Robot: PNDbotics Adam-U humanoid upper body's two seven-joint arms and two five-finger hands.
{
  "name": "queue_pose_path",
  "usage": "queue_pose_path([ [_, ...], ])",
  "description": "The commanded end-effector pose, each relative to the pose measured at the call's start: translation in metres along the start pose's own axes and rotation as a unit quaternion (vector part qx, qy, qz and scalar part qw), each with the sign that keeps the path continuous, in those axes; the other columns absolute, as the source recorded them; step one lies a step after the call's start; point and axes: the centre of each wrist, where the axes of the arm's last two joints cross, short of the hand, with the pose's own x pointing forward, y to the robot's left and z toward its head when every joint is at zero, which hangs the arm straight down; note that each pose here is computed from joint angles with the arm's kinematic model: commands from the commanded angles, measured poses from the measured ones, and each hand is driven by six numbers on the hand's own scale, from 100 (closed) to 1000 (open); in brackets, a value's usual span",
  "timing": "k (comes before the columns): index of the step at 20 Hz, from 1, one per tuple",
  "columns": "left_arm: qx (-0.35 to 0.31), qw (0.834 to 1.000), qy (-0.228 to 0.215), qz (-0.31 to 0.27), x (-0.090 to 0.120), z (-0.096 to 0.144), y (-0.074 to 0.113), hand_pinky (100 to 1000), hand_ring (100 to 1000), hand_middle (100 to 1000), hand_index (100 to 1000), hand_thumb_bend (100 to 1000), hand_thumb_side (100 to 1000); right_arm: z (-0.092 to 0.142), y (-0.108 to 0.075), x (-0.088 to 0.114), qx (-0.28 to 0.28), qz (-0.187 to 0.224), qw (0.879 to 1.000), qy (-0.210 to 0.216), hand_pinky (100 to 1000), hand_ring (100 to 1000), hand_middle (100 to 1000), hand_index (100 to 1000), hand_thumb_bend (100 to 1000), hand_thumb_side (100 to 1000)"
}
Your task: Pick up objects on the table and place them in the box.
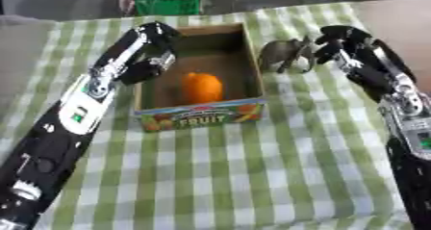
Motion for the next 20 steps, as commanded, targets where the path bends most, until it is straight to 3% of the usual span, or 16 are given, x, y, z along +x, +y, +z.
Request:
queue_pose_path([
  [1, 0.028, 0.999, -0.018, 0.014, 0.013, 0.004, 0.026, 754, 766, 747, 815, 137, 830, -0.018, -0.004, 0.01, 0.004, 0.028, 0.999, -0.02, 637, 664, 690, 829, 100, 418],
  [4, 0.049, 0.997, -0.018, 0.056, 0.019, 0.015, 0.034, 733, 725, 696, 796, 100, 824, -0.036, -0.007, 0.014, 0.005, 0.061, 0.998, -0.026, 648, 680, 706, 834, 100, 341],
  [6, 0.065, 0.994, -0.012, 0.091, 0.021, 0.026, 0.037, 721, 705, 671, 785, 100, 832, -0.049, -0.01, 0.017, 0.01, 0.098, 0.995, -0.028, 664, 702, 727, 842, 100, 237],
  [9, 0.083, 0.987, 0.002, 0.134, 0.023, 0.046, 0.037, 717, 698, 661, 780, 100, 848, -0.067, -0.014, 0.013, 0.022, 0.162, 0.986, -0.016, 696, 740, 754, 856, 100, 189],
  [15, 0.125, 0.976, 0.029, 0.176, 0.027, 0.091, 0.043, 713, 688, 649, 778, 100, 855, -0.075, -0.023, -0.013, 0.045, 0.288, 0.955, 0.051, 780, 806, 794, 875, 100, 202],
  [20, 0.162, 0.968, 0.049, 0.185, 0.029, 0.121, 0.048, 714, 688, 647, 779, 100, 861, -0.065, -0.027, -0.033, 0.035, 0.349, 0.93, 0.113, 821, 832, 803, 878, 100, 219],
])
